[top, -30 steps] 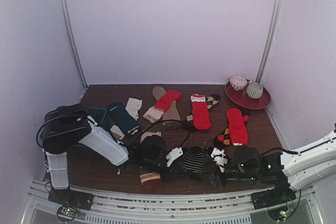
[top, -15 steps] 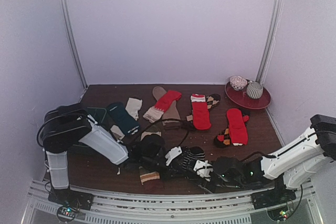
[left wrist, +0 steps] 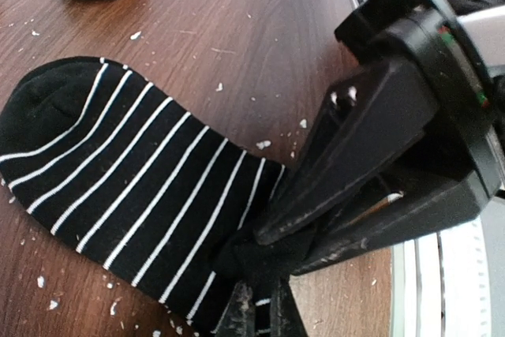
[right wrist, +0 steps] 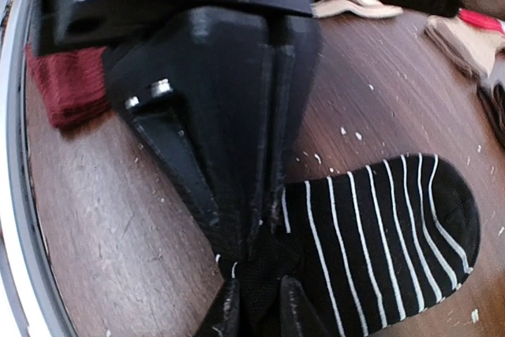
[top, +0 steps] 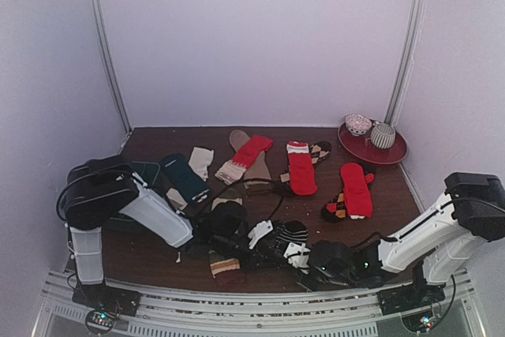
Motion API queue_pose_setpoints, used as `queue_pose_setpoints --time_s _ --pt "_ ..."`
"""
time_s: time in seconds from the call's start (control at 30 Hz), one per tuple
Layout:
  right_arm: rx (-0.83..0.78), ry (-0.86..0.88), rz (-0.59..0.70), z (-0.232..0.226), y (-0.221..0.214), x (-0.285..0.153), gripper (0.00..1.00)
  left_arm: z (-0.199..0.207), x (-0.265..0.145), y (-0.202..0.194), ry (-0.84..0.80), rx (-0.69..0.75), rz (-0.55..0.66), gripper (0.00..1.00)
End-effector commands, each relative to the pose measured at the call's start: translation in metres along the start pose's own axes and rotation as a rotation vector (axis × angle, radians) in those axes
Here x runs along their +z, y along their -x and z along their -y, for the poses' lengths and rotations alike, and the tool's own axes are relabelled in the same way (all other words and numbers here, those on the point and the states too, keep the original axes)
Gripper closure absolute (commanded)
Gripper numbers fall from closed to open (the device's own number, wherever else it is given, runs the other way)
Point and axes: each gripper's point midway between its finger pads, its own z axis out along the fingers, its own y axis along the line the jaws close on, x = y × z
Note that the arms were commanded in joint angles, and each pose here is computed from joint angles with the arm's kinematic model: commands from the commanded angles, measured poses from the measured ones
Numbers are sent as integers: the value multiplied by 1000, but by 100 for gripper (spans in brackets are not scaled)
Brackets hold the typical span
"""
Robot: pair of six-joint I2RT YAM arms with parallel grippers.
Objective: Roll the socks
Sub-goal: Roll a pair of socks at the center of the board.
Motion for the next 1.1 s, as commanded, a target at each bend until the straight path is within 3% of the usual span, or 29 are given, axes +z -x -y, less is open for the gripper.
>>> queue_pose_setpoints --time_s 0.0,0.03,0.13,0.23,0.3,0.33,0.5,0.73,1.07 --pt "74 -48 -25 9 -9 7 94 -10 -4 -90 37 -140 -262 100" --pt "93 -43 -37 9 -11 8 100 -10 -5 -89 38 -135 -257 100" --pt "167 -31 -58 10 -19 8 100 -10 -10 -76 53 -102 -211 100" --pt "281 4 -69 10 -24 5 100 -10 -18 -53 85 -28 -144 77" --pt "362 50 -100 9 -27 4 100 -11 -25 -36 115 32 -95 50" --pt "399 88 -116 6 -28 3 100 -9 -29 -27 125 66 -67 46" --pt "602 242 -244 -1 -38 -1 100 4 -46 21 154 275 106 42" --pt "772 448 -332 -13 -37 -12 100 14 -34 42 141 497 199 40" --pt "836 465 -379 -7 -49 -8 100 23 -4 29 4 529 171 46"
